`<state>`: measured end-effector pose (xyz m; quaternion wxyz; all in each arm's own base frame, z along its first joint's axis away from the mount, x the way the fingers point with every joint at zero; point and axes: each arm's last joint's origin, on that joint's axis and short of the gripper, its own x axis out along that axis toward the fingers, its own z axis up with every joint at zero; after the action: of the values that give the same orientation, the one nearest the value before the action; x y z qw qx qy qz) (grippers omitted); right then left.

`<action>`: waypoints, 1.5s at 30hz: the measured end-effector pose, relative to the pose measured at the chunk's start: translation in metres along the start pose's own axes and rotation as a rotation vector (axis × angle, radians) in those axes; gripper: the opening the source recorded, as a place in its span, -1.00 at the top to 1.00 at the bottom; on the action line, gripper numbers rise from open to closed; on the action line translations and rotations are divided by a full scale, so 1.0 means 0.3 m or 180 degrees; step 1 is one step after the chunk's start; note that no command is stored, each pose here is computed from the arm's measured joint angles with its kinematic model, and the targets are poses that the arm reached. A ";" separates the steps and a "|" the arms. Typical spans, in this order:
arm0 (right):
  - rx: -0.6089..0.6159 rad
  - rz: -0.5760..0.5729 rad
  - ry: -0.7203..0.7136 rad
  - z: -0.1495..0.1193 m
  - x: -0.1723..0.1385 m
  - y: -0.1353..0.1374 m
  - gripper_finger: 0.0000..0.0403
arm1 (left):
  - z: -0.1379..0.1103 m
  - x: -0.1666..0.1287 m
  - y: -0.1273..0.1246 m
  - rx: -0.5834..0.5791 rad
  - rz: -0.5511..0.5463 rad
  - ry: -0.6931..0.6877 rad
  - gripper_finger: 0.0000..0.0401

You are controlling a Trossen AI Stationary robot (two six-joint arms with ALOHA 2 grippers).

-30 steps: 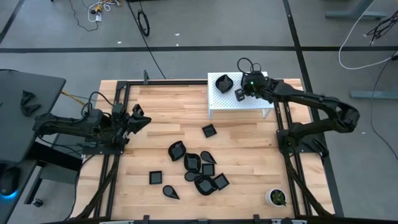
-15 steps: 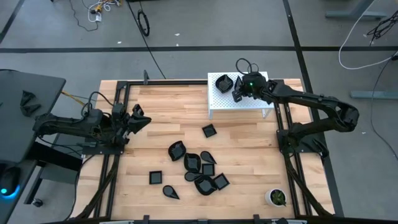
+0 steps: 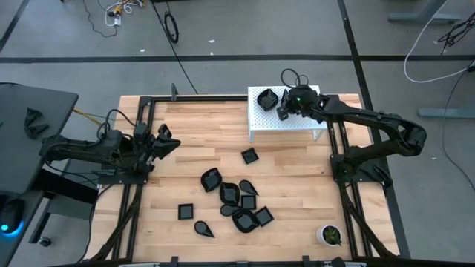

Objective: Pick & Place Mini shaped plates
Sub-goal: Stack the drop shaped plate on top of the drop shaped plates on the shelf, then stack the square plate on top of the square plates on the shelf

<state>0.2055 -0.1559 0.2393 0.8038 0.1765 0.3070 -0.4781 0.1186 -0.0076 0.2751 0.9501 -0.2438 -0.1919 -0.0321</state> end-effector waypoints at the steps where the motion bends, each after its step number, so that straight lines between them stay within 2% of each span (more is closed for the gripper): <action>1: 0.0034 -0.0042 -0.0012 0.001 0.001 -0.004 0.98 | 0.000 0.000 0.000 0.0000 0.0000 0.0000 0.79; 6: 0.0097 -0.0092 -0.0045 0.006 0.000 -0.013 0.98 | 0.000 0.000 0.000 0.0000 -0.0001 0.0000 0.79; 10: 0.0068 0.0010 -0.0315 0.026 -0.052 0.003 0.98 | 0.000 0.000 0.000 0.0000 0.0001 0.0000 0.79; 16: -0.0114 0.0522 -0.0784 0.035 -0.184 0.082 0.98 | 0.000 0.000 0.000 0.0000 0.0000 0.0000 0.79; 20: -0.0426 0.1018 -0.0737 -0.018 -0.250 0.181 0.98 | 0.000 0.000 0.000 0.0000 0.0000 0.0000 0.79; 27: -0.0844 0.2285 -0.0047 -0.193 -0.358 0.384 0.98 | 0.000 0.000 0.000 0.0000 0.0000 0.0001 0.79; 31: -0.0703 0.2695 0.0722 -0.323 -0.403 0.479 0.97 | 0.000 0.000 0.000 0.0000 -0.0001 0.0002 0.79; 34: -0.0553 0.2765 0.1434 -0.426 -0.414 0.535 0.92 | 0.000 0.000 0.000 0.0000 0.0000 0.0000 0.79; 39: -0.0560 0.2555 0.2327 -0.593 -0.405 0.602 0.70 | 0.000 0.000 0.000 0.0000 0.0000 0.0000 0.79; 42: -0.0586 0.2454 0.2555 -0.661 -0.388 0.631 0.50 | 0.000 0.000 0.000 0.0000 -0.0001 0.0000 0.79; 45: -0.0555 0.2543 0.2528 -0.699 -0.368 0.669 0.31 | 0.000 0.000 0.000 -0.0001 0.0000 0.0002 0.79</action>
<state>0.2743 0.1345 0.1535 0.7567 0.3781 0.5333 -0.0068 0.1186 -0.0077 0.2750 0.9502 -0.2439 -0.1915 -0.0321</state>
